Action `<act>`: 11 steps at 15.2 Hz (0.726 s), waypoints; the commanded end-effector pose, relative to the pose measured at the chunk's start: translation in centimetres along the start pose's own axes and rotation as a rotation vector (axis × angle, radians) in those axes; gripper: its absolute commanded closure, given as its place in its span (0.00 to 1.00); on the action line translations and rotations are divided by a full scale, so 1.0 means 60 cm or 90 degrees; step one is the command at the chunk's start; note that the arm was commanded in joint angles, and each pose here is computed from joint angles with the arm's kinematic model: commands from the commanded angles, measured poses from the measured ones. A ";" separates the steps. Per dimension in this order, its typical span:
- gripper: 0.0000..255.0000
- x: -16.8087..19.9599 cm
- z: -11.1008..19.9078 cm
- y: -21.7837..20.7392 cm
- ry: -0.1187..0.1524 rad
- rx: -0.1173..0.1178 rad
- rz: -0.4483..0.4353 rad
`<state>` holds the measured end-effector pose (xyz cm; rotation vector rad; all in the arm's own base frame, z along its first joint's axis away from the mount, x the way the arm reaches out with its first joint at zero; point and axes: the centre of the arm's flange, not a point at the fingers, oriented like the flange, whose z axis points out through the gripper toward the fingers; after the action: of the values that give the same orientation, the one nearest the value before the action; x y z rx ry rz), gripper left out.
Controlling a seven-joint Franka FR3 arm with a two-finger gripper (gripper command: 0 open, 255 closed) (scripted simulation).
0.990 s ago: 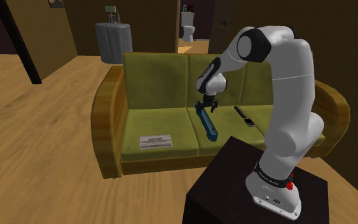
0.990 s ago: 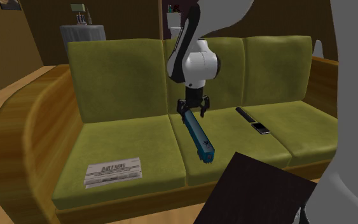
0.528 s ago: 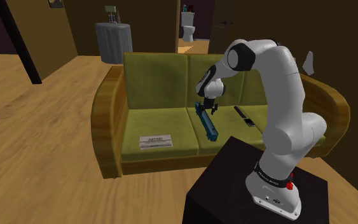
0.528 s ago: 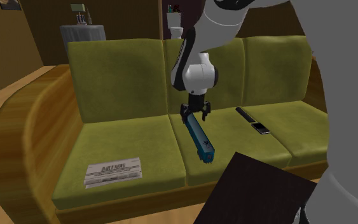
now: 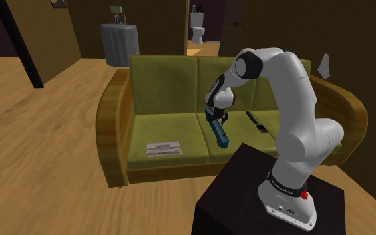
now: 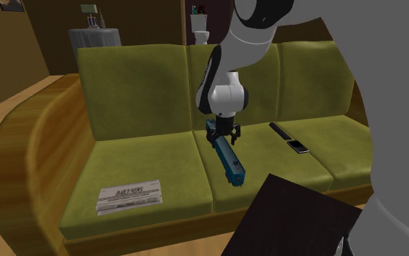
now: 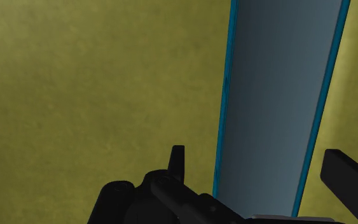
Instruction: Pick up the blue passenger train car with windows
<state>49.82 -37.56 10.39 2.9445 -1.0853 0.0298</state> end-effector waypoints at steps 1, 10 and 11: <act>1.00 0.000 0.004 -0.002 0.000 0.000 0.000; 1.00 0.001 0.003 -0.001 0.000 0.000 0.000; 1.00 0.001 -0.006 -0.001 0.000 0.000 0.000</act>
<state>49.82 -37.48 10.42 2.9451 -1.0858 0.0293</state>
